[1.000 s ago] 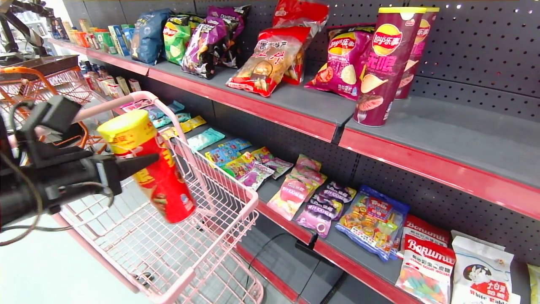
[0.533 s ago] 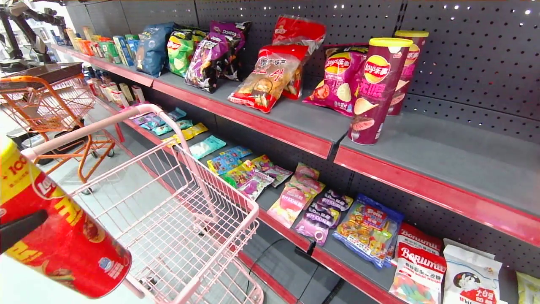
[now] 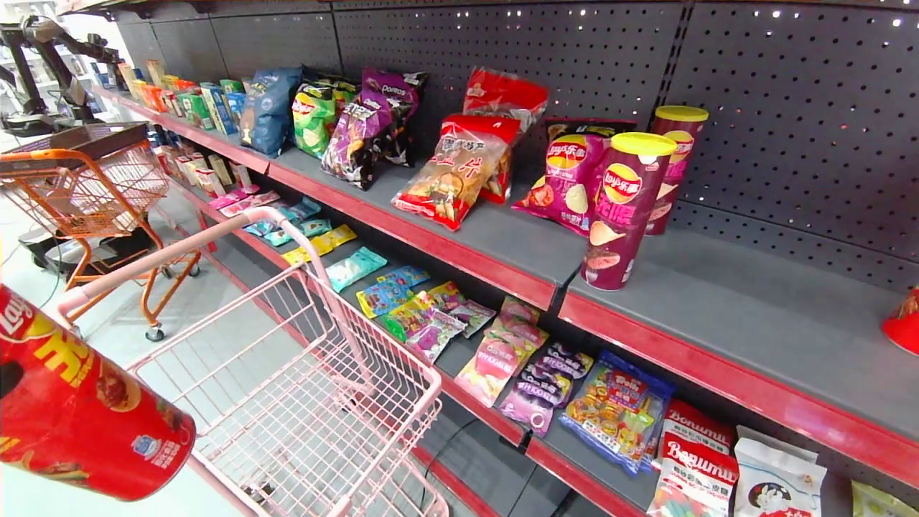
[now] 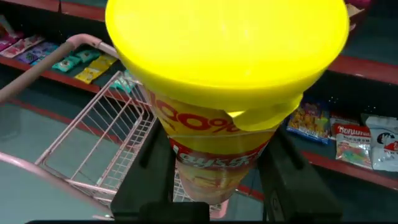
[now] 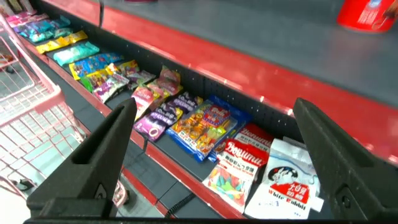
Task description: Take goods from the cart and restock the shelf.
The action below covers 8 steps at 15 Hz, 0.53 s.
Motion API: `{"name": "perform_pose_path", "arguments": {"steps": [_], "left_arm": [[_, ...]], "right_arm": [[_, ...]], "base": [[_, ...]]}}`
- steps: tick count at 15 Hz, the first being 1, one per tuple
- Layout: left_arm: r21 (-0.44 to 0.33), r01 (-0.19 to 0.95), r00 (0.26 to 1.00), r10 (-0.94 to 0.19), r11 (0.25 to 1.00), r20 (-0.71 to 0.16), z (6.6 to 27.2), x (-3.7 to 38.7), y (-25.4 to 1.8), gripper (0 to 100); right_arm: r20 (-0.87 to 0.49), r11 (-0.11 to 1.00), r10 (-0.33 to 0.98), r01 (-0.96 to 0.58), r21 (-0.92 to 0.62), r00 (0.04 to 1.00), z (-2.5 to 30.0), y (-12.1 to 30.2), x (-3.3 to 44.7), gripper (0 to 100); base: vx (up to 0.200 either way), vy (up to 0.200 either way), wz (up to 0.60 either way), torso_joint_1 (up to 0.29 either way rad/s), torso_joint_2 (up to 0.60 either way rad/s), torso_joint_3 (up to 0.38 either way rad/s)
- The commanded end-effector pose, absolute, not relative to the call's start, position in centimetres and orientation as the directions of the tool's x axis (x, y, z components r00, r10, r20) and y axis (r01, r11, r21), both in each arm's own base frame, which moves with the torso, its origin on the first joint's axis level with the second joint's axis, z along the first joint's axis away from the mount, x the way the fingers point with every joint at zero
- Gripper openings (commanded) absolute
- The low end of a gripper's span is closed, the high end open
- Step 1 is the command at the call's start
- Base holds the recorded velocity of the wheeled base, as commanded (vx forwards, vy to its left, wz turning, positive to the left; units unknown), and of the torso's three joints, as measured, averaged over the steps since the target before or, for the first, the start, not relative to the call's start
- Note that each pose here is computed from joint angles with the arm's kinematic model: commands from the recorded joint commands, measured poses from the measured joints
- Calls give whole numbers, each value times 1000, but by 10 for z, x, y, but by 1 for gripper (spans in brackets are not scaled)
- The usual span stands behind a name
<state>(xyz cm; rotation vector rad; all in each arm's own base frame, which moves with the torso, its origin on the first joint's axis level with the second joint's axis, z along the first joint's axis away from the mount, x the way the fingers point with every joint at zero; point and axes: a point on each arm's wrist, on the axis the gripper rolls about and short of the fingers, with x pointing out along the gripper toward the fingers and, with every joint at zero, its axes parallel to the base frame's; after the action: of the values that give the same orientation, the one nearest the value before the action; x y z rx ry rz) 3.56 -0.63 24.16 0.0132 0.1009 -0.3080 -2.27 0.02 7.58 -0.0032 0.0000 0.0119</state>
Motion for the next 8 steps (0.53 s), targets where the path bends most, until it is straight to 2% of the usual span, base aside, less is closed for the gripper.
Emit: {"name": "perform_pose_path", "arguments": {"steps": [1, 5, 8], "left_arm": [[-3, 304, 948, -302, 953, -103, 242, 36, -6, 0], [28, 273, 959, -270, 962, -85, 242, 32, -6, 0], [59, 252, 966, -248, 966, -69, 244, 33, -5, 0]], "right_arm": [[0, 1000, 14, -14, -3, 1000, 76, 0, -23, 100], [2, 1000, 14, -14, -3, 1000, 76, 0, -23, 100], [0, 1000, 14, -14, -3, 1000, 76, 0, -23, 100]], "base": [[0, 0, 0, 203, -456, -271], [0, 0, -600, 146, -370, -212], [0, 0, -600, 33, -32, -31]]}}
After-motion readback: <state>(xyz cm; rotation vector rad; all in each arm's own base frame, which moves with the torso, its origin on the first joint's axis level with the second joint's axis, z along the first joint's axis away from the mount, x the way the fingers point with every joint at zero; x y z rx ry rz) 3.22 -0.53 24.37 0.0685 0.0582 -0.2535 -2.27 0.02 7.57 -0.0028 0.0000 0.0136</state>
